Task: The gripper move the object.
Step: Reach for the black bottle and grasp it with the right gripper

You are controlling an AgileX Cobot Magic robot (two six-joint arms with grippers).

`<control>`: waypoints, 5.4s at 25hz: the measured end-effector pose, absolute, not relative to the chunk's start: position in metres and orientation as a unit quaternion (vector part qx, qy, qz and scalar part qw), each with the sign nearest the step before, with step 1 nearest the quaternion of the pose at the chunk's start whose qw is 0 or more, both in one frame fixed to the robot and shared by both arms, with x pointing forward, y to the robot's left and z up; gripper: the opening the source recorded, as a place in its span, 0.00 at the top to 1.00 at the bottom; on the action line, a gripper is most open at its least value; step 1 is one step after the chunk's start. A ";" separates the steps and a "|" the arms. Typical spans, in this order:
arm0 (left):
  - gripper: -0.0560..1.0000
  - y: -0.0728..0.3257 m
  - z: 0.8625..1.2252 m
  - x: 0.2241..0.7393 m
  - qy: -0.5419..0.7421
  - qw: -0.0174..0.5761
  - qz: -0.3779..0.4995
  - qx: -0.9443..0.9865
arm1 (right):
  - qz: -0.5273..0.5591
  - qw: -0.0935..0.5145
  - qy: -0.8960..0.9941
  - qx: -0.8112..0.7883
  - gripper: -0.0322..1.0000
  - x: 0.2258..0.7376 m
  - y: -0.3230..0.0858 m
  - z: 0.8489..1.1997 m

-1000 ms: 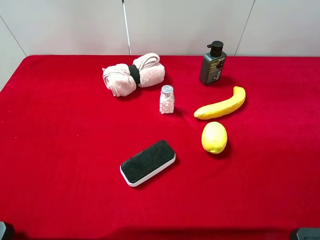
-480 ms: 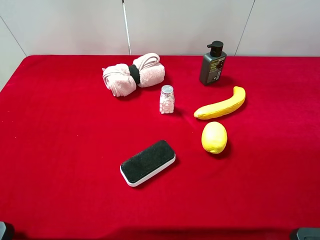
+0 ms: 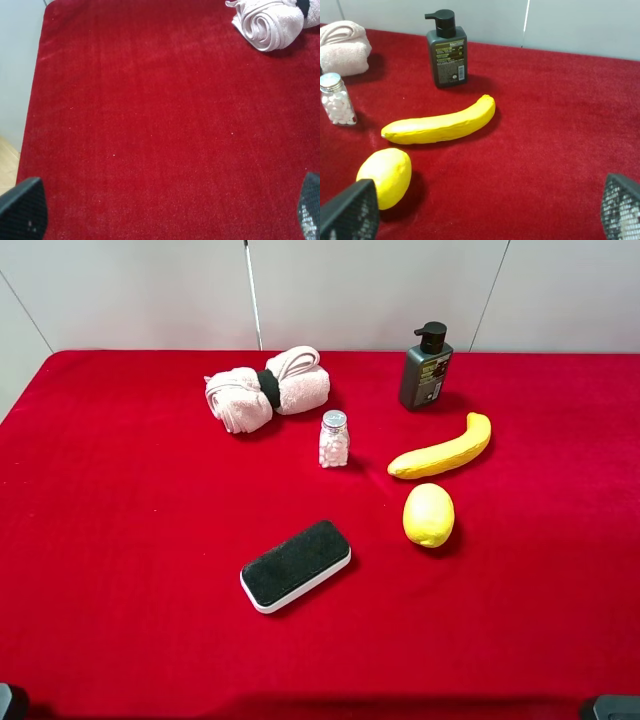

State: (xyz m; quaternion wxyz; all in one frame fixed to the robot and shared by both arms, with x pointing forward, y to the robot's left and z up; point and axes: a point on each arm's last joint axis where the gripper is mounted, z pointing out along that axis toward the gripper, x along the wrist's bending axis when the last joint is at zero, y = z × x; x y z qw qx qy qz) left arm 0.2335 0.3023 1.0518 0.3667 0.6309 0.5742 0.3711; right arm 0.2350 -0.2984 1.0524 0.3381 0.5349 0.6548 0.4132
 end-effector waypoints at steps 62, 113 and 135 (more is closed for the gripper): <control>0.01 0.302 1.052 0.233 0.574 0.367 0.371 0.631 | 0.119 0.222 0.948 0.193 0.30 0.546 -0.219 1.108; 0.01 0.302 1.052 0.233 0.574 0.367 0.371 0.631 | 0.084 0.160 0.983 0.015 0.30 0.672 -0.146 0.992; 0.01 0.302 1.052 0.233 0.574 0.367 0.371 0.631 | 0.049 0.143 0.989 0.002 0.30 0.684 -0.147 0.946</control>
